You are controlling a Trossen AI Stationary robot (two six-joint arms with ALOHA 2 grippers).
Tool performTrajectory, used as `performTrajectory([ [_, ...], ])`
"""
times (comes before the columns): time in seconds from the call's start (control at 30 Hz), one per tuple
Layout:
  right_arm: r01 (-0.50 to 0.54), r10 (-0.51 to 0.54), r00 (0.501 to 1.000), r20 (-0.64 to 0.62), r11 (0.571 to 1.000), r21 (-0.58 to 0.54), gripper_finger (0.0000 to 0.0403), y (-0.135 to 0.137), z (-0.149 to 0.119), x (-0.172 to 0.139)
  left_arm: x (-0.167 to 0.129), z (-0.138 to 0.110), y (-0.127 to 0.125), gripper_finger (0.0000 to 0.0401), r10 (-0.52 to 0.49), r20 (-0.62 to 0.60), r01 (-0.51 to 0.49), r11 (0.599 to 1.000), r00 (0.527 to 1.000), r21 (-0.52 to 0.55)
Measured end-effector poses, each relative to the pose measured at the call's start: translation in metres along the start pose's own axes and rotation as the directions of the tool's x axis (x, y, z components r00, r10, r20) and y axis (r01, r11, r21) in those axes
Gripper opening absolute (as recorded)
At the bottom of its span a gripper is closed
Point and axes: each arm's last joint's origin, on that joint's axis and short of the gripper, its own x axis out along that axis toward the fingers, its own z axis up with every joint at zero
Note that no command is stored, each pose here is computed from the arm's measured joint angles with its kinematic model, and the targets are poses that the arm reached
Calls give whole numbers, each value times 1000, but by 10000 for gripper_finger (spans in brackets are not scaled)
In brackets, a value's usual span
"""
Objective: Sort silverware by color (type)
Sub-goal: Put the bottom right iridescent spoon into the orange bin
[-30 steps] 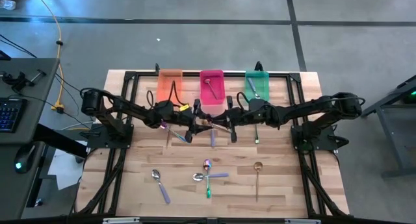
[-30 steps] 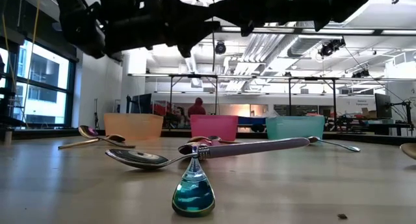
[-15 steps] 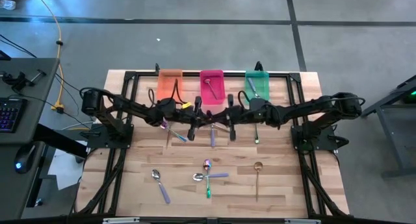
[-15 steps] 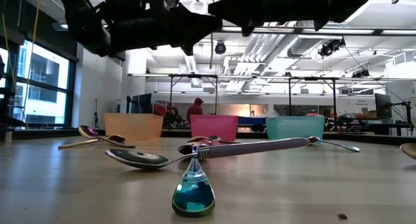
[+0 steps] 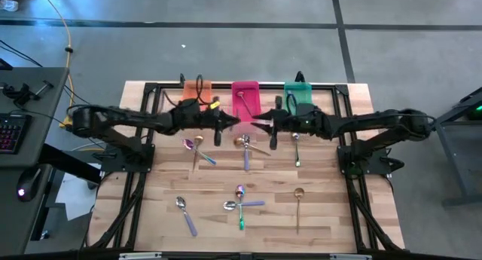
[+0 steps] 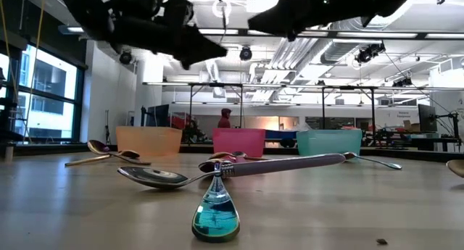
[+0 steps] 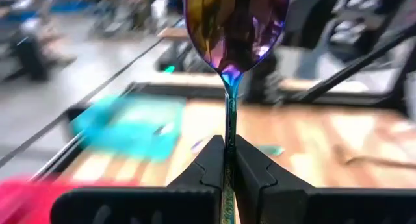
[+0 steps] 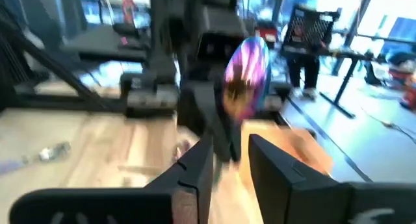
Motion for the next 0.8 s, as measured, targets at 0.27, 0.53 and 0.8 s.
performTrajectory([
  [0.27,72,-71,989,-126,997,3,28,-20,-9,-9,-57,10,44,3,318,-300,-362,926,899,-103],
  [0.53,95,-92,981,-169,995,6,9,-28,-17,-5,-83,-7,100,3,408,-489,-551,813,771,-190],
  [0.8,91,-88,979,-185,996,6,1,-27,-21,-3,-78,-46,131,3,336,-613,-578,778,715,-247],
])
